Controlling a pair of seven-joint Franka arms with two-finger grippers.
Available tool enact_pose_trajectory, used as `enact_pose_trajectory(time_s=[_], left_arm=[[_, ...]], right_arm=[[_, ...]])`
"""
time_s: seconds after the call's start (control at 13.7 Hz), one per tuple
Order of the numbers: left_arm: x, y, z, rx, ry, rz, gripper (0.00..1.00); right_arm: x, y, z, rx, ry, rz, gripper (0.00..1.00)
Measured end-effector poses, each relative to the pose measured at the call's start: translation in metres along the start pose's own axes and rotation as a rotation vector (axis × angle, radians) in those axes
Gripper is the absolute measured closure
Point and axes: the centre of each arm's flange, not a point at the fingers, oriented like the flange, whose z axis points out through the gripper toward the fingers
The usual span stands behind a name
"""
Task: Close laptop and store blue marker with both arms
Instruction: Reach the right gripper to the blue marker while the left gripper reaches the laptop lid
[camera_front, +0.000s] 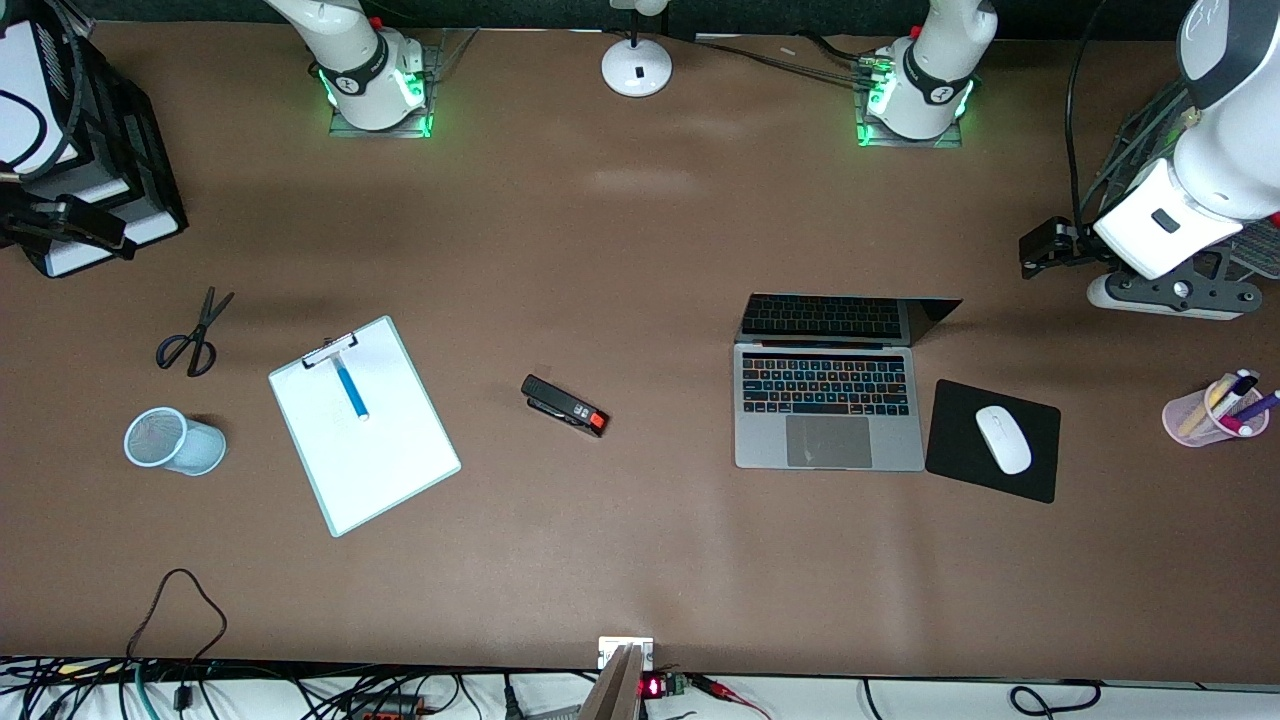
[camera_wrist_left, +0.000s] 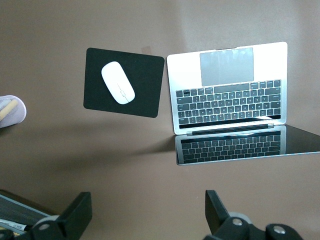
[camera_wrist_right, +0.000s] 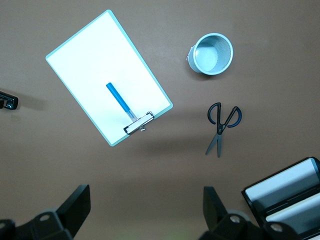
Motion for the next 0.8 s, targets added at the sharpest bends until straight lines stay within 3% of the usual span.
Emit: enact_pose_trajectory(time_s=[0.44,0.66,0.8], left_arm=[[0.004,0.000,0.009,-0.002,-0.020,0.001,0.00],[0.014,0.000,0.028,-0.007,-0.051,0.003,0.00],[0.017,-0.001,0.032,-0.009,-0.057,0.001,0.19]], right_arm=[[0.006,0.000,0.007,0.001,0.008,0.000,0.00],[0.031,-0.005,0.043,0.009,0.002,-0.004,0.00],[0.052,-0.008,0.077,0.023,-0.007,-0.002,0.00]])
